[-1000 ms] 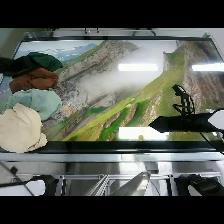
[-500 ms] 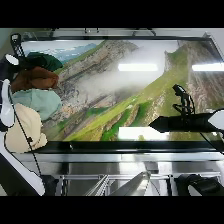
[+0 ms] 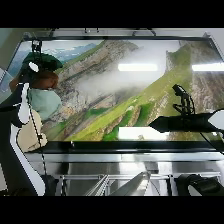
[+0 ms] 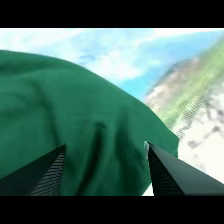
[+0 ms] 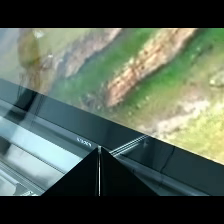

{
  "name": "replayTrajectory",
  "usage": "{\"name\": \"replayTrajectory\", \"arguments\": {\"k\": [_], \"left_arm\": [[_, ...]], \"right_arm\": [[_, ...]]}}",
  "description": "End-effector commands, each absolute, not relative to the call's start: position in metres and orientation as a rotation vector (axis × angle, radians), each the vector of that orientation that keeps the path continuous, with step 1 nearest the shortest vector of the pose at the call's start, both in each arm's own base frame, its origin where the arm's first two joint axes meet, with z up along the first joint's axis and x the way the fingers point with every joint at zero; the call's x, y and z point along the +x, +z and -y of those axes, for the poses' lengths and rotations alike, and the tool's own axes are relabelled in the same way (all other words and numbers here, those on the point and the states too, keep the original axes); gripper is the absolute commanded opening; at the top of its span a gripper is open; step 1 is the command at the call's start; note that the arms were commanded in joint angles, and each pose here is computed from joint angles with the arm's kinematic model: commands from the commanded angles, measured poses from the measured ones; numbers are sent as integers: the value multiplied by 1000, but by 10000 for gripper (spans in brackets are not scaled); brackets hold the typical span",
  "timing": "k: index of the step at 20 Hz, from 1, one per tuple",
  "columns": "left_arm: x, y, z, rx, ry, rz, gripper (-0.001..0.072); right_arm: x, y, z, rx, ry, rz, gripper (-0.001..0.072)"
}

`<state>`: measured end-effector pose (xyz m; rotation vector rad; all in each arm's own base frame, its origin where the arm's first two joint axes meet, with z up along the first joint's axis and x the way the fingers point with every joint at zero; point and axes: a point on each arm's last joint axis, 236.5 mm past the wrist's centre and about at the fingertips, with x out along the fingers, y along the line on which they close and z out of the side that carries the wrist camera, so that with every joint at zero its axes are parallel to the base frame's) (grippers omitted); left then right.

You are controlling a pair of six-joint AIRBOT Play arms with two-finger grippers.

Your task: Fold the shirts.

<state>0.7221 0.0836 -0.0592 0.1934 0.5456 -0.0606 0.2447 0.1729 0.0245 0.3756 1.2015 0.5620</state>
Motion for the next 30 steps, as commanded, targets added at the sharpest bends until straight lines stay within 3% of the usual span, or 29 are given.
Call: {"name": "replayTrajectory", "arguments": {"k": [1,5,6,7,8,9,11,14,17,22,26,30], "left_arm": [[724,-62,-91,272,-61,-531,546],[708,-98,-102,238,-89,-641,543],[708,-98,-99,251,-102,-648,395],[708,-94,-94,292,-116,-650,320],[709,-85,-92,359,-117,-643,172],[714,-69,-90,435,-109,-613,101],[715,-53,-85,500,-109,-596,30],[702,-55,-78,479,-134,-639,28],[692,-24,-57,341,-179,-632,28],[662,108,11,43,-377,-489,28],[615,201,75,-43,-583,-397,28],[547,190,147,-188,-846,-633,28]], "right_arm": [[244,25,-173,375,563,-1202,19],[244,25,-173,375,563,-1202,19],[244,25,-173,375,563,-1201,19],[244,25,-173,375,563,-1202,19],[244,25,-173,375,563,-1202,19],[244,25,-173,375,563,-1202,19],[244,25,-173,375,563,-1202,19],[244,25,-173,375,563,-1202,19],[244,24,-173,375,563,-1202,19],[244,25,-173,375,563,-1202,19],[244,25,-173,375,563,-1202,19],[244,25,-173,375,563,-1202,19]]}}
